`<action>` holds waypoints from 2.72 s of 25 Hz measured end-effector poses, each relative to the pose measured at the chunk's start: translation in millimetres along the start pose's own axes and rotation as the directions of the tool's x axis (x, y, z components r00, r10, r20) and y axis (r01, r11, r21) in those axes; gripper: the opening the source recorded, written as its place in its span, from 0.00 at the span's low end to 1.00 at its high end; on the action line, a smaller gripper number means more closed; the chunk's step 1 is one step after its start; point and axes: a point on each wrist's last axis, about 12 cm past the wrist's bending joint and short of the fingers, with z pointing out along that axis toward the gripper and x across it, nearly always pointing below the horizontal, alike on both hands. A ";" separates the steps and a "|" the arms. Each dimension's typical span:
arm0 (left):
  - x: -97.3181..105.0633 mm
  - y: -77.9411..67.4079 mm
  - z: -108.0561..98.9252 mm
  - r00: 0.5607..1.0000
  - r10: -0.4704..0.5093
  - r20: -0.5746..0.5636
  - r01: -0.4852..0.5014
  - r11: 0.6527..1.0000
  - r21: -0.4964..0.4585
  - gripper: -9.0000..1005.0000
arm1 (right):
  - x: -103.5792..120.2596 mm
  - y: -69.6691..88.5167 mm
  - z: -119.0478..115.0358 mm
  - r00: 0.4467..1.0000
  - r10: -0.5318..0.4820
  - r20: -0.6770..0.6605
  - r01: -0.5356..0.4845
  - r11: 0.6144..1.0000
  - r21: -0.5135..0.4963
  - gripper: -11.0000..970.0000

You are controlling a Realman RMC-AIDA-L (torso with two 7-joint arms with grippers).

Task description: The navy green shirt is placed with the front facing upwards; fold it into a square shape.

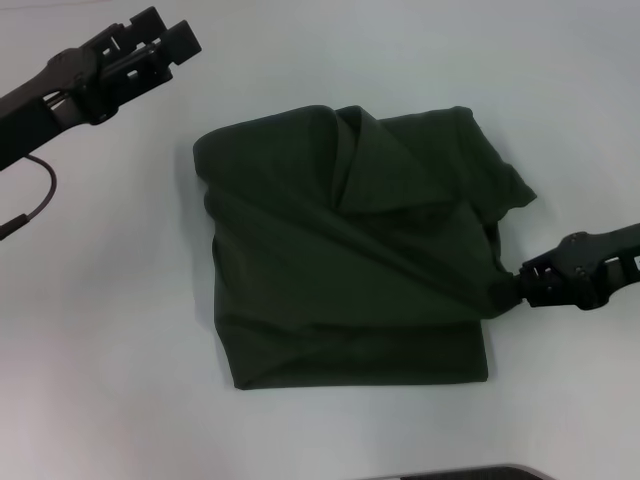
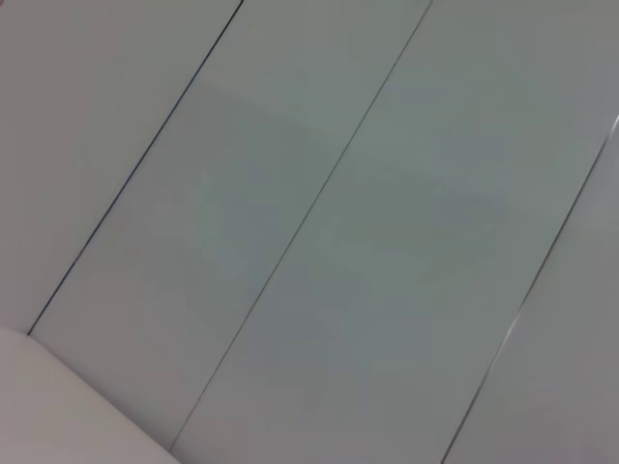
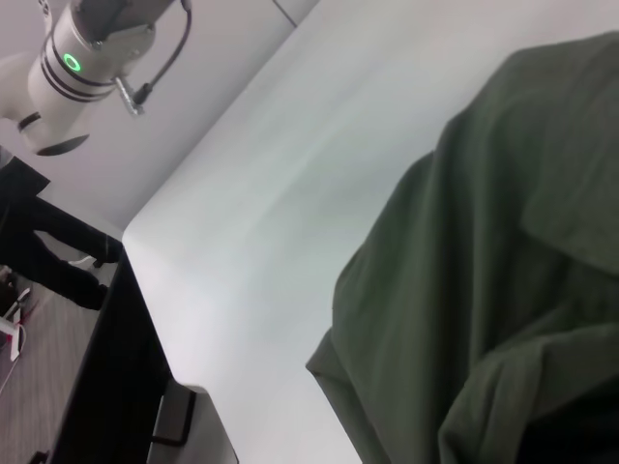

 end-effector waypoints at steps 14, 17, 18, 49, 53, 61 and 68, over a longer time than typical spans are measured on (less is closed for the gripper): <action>-0.5 0.8 2.6 1.000 0.000 0.000 0.000 1.000 -0.002 0.91 | 21.6 -5.7 -0.7 0.994 0.060 -0.096 -0.054 0.997 0.056 0.12; -0.6 1.1 2.6 1.000 0.000 0.000 0.000 1.000 -0.005 0.91 | 27.2 -5.4 -4.2 0.994 0.058 -0.089 -0.054 0.997 0.057 0.12; -0.5 1.3 2.6 1.000 0.000 0.000 0.000 1.000 -0.007 0.91 | 29.0 -4.7 -5.7 0.995 0.050 -0.083 -0.046 0.998 0.052 0.12; 3.5 0.3 -2.3 1.000 0.016 -0.020 -0.016 1.000 -0.008 0.91 | -103.3 -7.4 35.7 0.974 -0.113 0.196 0.087 0.987 0.133 0.55; 4.4 0.0 -2.0 1.000 0.019 -0.021 -0.019 1.000 -0.007 0.91 | -122.3 -3.0 48.9 0.983 -0.115 0.144 0.094 0.985 0.144 0.55; 5.1 -0.1 -0.9 0.999 0.019 -0.027 -0.019 1.000 -0.005 0.91 | -166.1 18.2 49.9 0.996 -0.081 -0.028 0.086 0.958 0.275 0.55; 5.1 0.5 -2.5 0.999 0.027 -0.018 -0.027 1.000 -0.014 0.91 | -191.1 37.0 57.7 0.988 -0.014 -0.153 0.068 0.934 0.352 0.55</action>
